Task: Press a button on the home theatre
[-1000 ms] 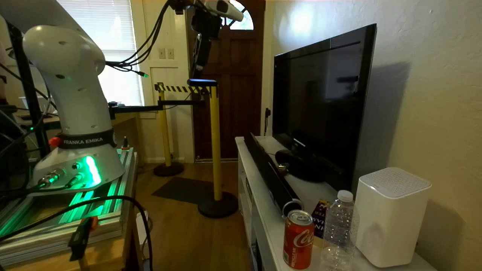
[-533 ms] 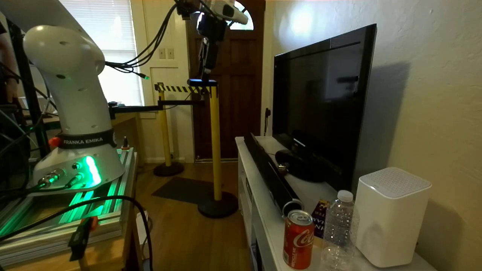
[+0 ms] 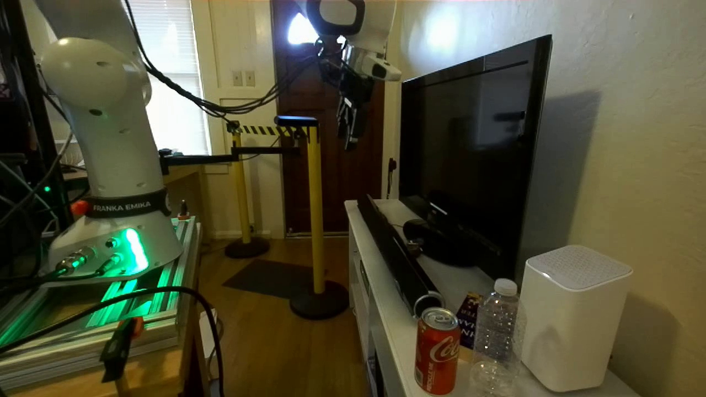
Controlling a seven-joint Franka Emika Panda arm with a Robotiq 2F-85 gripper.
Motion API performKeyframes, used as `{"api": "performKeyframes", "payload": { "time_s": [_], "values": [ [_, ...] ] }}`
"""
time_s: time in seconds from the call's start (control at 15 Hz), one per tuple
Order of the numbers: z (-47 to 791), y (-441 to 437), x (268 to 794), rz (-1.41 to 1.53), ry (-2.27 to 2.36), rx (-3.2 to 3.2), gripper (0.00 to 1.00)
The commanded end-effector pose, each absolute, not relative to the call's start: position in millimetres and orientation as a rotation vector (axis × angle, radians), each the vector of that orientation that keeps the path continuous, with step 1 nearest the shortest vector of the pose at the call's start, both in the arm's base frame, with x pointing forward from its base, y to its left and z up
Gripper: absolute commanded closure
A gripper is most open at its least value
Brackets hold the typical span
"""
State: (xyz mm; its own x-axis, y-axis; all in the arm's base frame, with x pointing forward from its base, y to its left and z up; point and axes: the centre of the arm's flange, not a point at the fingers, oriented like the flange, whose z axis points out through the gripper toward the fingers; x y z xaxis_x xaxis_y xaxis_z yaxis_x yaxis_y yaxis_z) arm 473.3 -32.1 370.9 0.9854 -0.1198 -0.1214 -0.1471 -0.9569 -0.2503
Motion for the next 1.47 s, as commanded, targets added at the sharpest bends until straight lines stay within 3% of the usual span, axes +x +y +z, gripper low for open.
{"api": "performKeyframes", "payload": {
  "time_s": [0.0,0.6,0.87,0.93,1.0,1.4],
  "values": [
    [341.5,-18.7,532.3,0.154,0.366,-2.914,0.00],
    [316.5,-15.1,540.7,0.123,0.386,-2.909,0.00],
    [285.2,-8.0,576.1,0.069,0.373,-2.952,0.00],
    [277.9,-5.6,583.5,0.036,0.358,-2.967,0.25],
    [271.4,-3.7,589.6,0.006,0.351,-2.980,0.26],
    [236.4,11.0,611.2,-0.135,0.246,-3.076,0.70]
  ]
}}
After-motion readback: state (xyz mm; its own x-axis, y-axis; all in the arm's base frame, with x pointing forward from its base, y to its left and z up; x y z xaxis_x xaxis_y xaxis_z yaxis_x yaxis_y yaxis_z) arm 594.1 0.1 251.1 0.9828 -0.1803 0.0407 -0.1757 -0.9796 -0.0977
